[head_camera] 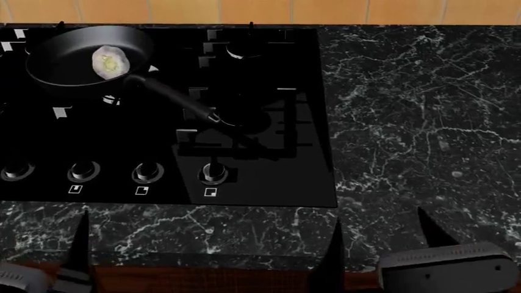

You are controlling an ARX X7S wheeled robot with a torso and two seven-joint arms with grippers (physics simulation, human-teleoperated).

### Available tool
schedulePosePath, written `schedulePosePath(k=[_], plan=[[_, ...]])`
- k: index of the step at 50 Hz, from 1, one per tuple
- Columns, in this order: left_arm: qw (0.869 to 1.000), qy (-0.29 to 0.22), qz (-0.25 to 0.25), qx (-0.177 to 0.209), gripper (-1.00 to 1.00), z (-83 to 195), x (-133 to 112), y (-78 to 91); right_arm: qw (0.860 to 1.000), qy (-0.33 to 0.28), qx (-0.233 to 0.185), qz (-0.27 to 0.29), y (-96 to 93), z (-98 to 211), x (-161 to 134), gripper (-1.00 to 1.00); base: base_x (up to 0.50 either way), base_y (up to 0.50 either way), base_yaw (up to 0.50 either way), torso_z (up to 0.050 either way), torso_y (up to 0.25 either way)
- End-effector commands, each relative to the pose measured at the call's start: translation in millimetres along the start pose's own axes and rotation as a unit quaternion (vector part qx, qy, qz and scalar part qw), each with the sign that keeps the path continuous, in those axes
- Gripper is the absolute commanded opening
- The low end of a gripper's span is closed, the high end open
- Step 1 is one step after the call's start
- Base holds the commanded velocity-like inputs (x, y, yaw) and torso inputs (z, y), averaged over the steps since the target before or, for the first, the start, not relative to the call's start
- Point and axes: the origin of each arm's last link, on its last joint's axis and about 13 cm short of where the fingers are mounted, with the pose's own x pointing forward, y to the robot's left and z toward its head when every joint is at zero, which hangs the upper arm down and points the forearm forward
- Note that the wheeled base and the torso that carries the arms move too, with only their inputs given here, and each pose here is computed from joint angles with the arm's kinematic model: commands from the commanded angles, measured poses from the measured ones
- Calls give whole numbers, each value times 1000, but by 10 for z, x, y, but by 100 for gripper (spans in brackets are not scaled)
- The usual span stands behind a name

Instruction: Pick up the pan and dump the vegetables in it onto the plate. Then return the pan to the stove.

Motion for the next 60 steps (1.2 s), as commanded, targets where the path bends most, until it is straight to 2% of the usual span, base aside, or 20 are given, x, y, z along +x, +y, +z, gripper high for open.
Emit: schedulePosePath(k=[1, 8, 14, 31, 36, 42, 54, 60], plan=[[999, -15, 2, 33, 100, 298, 26, 144, 998, -29, -52, -5, -200, 458, 29, 100, 0, 0, 0, 50, 64], [998, -23, 5, 50, 100, 429, 46, 197, 995, -51, -89, -8, -298, 767, 47, 100, 0, 0, 0, 50, 64], [998, -30, 11, 54, 100, 491, 55, 240, 992, -70, -107, -16, -327, 937, 31, 100, 87, 454, 0, 50, 63], [998, -35, 15, 59, 100, 560, 49, 262, 990, -81, -115, -27, -383, 1095, -28, 100, 112, 500, 0, 50, 63], [997, -39, 18, 58, 100, 596, 19, 286, 989, -104, -101, -26, -415, 1260, -21, 100, 5, 0, 0, 50, 62], [997, -45, 19, 57, 100, 626, 11, 302, 985, -112, -132, -14, -328, 1454, -10, 100, 305, -118, 0, 50, 62], [997, -50, 22, 57, 100, 665, -3, 314, 981, -119, -150, 23, -232, 1453, -15, 100, 500, -164, 0, 50, 66], [997, -51, 23, 59, 100, 671, -2, 312, 979, -123, -159, 30, -241, 1454, -30, 100, 500, 0, 0, 50, 107]])
